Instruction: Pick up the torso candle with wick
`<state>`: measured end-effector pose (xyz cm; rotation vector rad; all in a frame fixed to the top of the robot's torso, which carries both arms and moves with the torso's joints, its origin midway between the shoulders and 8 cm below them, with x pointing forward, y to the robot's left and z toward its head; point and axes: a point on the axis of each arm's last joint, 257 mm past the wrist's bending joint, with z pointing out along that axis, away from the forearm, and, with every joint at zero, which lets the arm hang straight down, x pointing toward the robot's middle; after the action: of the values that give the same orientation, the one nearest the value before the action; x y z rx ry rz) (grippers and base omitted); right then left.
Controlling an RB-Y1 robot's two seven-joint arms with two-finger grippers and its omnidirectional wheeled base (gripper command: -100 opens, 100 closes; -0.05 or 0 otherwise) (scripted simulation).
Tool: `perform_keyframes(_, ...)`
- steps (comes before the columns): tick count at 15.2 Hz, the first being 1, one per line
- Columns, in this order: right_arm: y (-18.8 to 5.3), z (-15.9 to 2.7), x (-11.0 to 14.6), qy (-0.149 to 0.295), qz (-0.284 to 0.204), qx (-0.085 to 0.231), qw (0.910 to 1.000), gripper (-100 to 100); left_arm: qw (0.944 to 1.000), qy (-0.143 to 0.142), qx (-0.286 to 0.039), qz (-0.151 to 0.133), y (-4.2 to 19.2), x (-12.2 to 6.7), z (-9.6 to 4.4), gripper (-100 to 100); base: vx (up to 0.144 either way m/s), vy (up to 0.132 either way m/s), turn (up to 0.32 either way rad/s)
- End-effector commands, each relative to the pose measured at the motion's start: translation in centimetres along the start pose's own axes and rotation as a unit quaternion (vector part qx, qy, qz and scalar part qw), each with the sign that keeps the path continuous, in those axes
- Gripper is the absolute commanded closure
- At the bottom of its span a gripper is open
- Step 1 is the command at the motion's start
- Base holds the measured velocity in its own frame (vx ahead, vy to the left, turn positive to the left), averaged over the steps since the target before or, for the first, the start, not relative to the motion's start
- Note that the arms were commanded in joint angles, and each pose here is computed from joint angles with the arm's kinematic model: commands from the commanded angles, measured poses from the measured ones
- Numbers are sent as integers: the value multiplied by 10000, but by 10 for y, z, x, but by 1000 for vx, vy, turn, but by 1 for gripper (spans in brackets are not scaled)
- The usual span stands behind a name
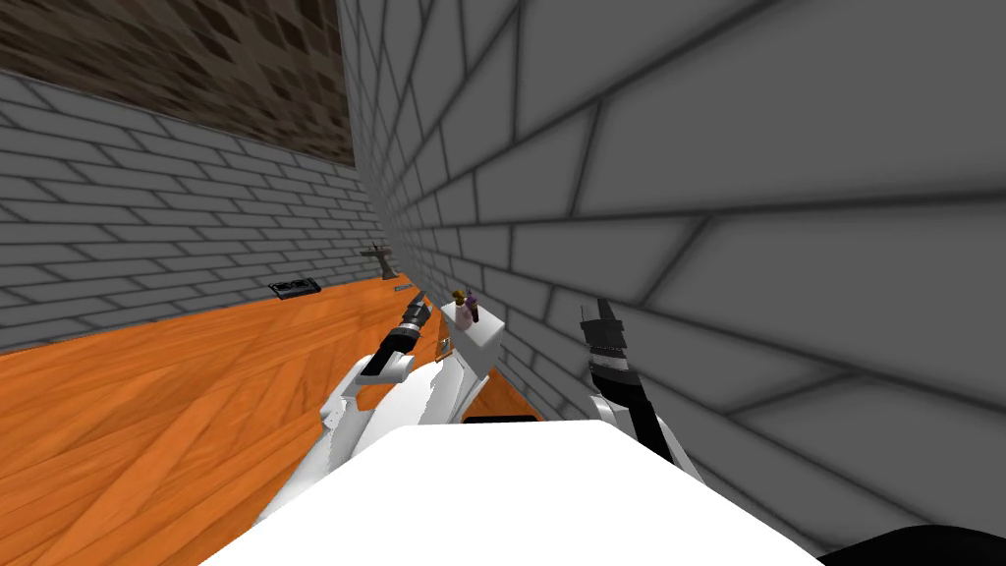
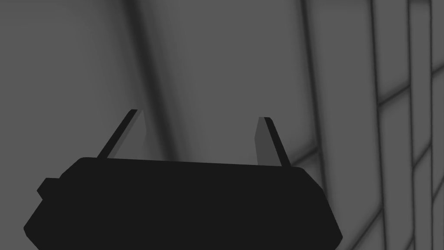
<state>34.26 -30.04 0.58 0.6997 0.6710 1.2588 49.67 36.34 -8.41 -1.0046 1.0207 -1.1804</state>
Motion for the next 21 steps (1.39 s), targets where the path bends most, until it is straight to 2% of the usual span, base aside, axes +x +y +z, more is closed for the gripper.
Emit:
perform_keyframes(1, 0, 0, 0, 0, 0, 0, 10000, 0, 9996, -86, -258, 25, 14, -10, 7, -100, -21, 1, -127)
perform_keyframes(2, 0, 0, 0, 0, 0, 0, 10000, 0, 9996, -90, -275, 24, 15, -10, 6, -100, -15, 2, -55)
perform_keyframes(3, 0, 0, 0, 0, 0, 0, 10000, 0, 9989, -180, -429, 61, 24, -23, 18, -100, -18, -1, -128)
perform_keyframes(5, 0, 0, 0, 0, 0, 0, 10000, 0, 9982, -216, -557, 60, 30, -24, 17, -100, -17, 3, -92)
perform_keyframes(6, 0, 0, 0, 0, 0, 0, 10000, 0, 9972, -316, -665, 85, 34, -37, 29, -100, -18, -2, -130)
perform_keyframes(7, 0, 0, 0, 0, 0, 0, 10000, 0, 9959, -363, -821, 83, 43, -40, 28, -100, -21, -1, -148)
perform_keyframes(8, 0, 0, 0, 0, 0, 0, 10000, 0, 9957, -369, -840, 83, 44, -40, 28, -100, -17, -1, -56)
perform_keyframes(9, 0, 0, 0, 0, 0, 0, 10000, 0, 9941, -495, -962, 96, 49, -55, 39, -100, -22, -5, -124)
perform_keyframes(11, 0, 0, 0, 0, 0, 0, 10000, 0, 9921, -547, -1121, 92, 57, -58, 37, -100, -20, -1, -93)
perform_keyframes(12, 0, 0, 0, 0, 0, 0, 10000, 0, 9903, -681, -1203, 92, 58, -73, 48, -100, -22, -4, -111)
perform_keyframes(14, 0, 0, 0, 0, 0, 0, 10000, 0, 9873, -749, -1399, 86, 69, -77, 45, -100, -22, -3, -115)
perform_keyframes(15, 0, 0, 0, 0, 0, 0, 10000, 0, 9873, -749, -1399, 86, 69, -77, 45, -100, -10, 0, 11)
perform_keyframes(16, 0, 0, 0, 0, -1, 1, 10000, 0, 9838, -922, -1535, 68, 73, -94, 54, -100, -19, -5, -92)
perform_keyframes(18, 0, 0, 0, 0, 0, 0, 10000, 0, 9811, -971, -1671, 63, 80, -96, 51, -100, -19, -4, -115)
perform_keyframes(19, 0, 0, 0, 0, 0, 0, 10000, 0, 9783, -1134, -1735, 32, 79, -113, 61, -100, -22, -9, -143)
perform_keyframes(21, 0, 0, 0, 0, 0, 0, 10000, 0, 9736, -1211, -1937, 21, 89, -116, 57, -100, -22, -5, -102)
